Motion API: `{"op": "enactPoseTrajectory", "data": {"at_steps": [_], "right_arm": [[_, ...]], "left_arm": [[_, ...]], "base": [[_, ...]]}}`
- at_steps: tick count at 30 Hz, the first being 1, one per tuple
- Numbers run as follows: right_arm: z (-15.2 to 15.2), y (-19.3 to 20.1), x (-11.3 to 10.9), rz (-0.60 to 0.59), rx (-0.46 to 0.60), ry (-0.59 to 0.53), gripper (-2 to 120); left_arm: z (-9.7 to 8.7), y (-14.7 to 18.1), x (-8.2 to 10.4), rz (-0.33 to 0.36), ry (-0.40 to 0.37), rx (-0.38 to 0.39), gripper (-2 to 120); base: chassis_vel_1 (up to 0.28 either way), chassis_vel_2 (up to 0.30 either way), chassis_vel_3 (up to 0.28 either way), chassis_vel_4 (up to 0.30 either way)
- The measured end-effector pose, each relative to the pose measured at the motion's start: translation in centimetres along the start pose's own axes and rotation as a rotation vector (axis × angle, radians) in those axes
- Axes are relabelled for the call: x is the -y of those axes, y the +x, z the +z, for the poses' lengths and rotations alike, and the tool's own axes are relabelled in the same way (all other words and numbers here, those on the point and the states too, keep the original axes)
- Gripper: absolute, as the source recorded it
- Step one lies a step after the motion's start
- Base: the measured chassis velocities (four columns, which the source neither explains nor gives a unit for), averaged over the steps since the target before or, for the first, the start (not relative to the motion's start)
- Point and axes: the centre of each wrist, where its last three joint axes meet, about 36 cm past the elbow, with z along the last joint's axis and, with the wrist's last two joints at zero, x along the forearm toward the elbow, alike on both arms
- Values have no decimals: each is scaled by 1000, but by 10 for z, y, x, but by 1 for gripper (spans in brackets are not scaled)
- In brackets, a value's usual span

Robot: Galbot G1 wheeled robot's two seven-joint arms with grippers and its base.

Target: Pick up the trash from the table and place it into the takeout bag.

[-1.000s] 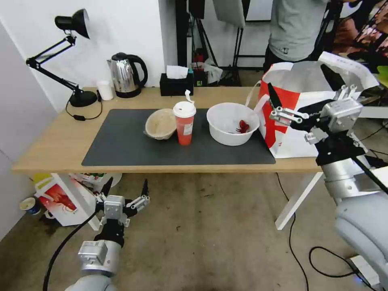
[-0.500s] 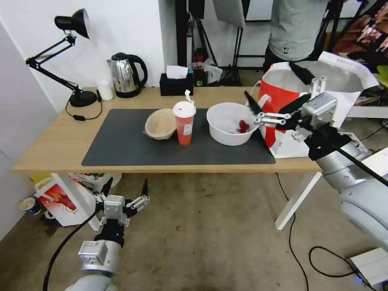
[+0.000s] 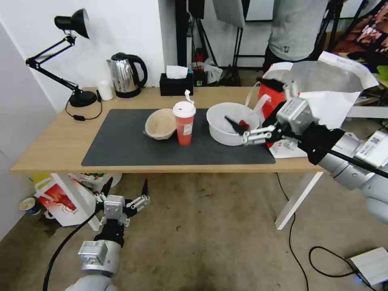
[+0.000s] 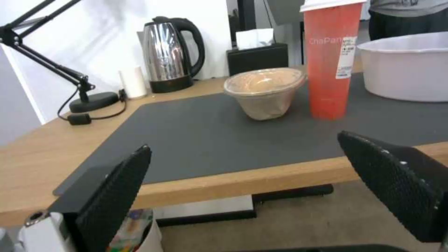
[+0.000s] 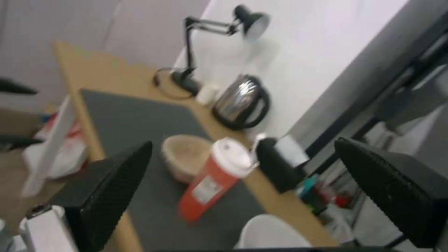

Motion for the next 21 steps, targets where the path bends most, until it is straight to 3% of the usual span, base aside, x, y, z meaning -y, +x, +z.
{"op": "enactPoseTrajectory", "data": {"at_steps": [6, 15, 17, 21], "right_arm": [[2, 1, 10, -25, -77, 26, 100], [6, 2, 29, -31, -106, 132, 100], [6, 3, 33, 29, -180, 186, 100], [4, 4, 41, 41, -241, 225, 100]], "left_arm": [[0, 0, 0, 0, 0, 0, 100], [0, 0, 0, 0, 0, 0, 100], [0, 0, 0, 0, 0, 0, 100], [0, 0, 0, 0, 0, 0, 100]], "base": [[0, 0, 0, 0], [0, 0, 0, 0], [0, 0, 0, 0], [0, 0, 0, 0]]}}
